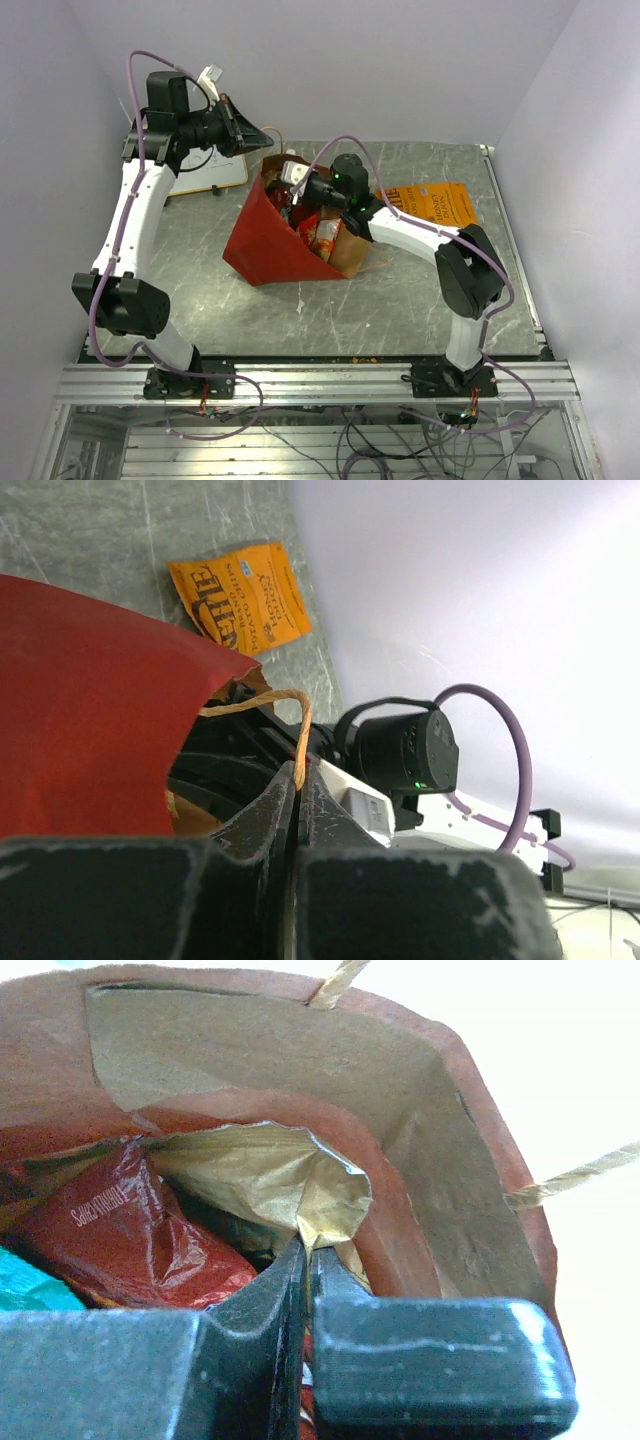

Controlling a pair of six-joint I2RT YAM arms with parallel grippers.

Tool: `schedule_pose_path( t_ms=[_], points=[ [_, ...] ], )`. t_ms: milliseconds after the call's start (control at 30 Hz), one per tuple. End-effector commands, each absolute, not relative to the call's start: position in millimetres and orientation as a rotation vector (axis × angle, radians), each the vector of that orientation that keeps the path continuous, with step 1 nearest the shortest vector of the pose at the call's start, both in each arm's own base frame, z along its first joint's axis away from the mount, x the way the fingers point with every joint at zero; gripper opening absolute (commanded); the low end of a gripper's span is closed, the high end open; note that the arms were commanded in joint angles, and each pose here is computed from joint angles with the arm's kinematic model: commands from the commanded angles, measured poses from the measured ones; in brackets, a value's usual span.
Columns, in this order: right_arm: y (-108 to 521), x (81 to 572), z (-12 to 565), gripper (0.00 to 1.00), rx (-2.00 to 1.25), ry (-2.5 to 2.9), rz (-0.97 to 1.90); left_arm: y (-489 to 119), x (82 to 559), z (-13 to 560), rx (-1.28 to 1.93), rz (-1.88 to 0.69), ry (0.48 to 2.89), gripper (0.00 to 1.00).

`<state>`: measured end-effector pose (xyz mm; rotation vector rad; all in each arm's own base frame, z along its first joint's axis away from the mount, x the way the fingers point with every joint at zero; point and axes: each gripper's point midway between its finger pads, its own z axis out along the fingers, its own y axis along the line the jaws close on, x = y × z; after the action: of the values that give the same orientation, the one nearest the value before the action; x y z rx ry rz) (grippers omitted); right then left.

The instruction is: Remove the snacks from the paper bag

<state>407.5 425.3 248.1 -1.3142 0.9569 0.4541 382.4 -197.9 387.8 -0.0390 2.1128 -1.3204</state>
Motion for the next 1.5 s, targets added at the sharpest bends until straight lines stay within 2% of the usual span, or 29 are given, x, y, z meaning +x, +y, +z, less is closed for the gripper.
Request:
schedule_pose_path(
  t_ms=[0,167,567,1467],
  points=[
    [411.7,397.4,301.1,0.00,-1.167,0.907,0.455,-180.8,379.3,413.2,-0.086,-1.305,2.014,0.07],
    [395.9,391.3,342.1,0.00,-1.009,0.902,0.473,-175.1,377.1,402.2,-0.162,-1.311,2.027,0.07],
    [381.3,372.0,400.9,0.00,-0.910,0.835,0.515,-164.0,372.8,391.7,-0.251,-1.222,2.075,0.07],
    [289.6,326.8,568.9,0.00,-0.683,0.813,0.345,-153.4,352.6,374.4,-0.337,-1.161,2.123,0.07]
  ],
)
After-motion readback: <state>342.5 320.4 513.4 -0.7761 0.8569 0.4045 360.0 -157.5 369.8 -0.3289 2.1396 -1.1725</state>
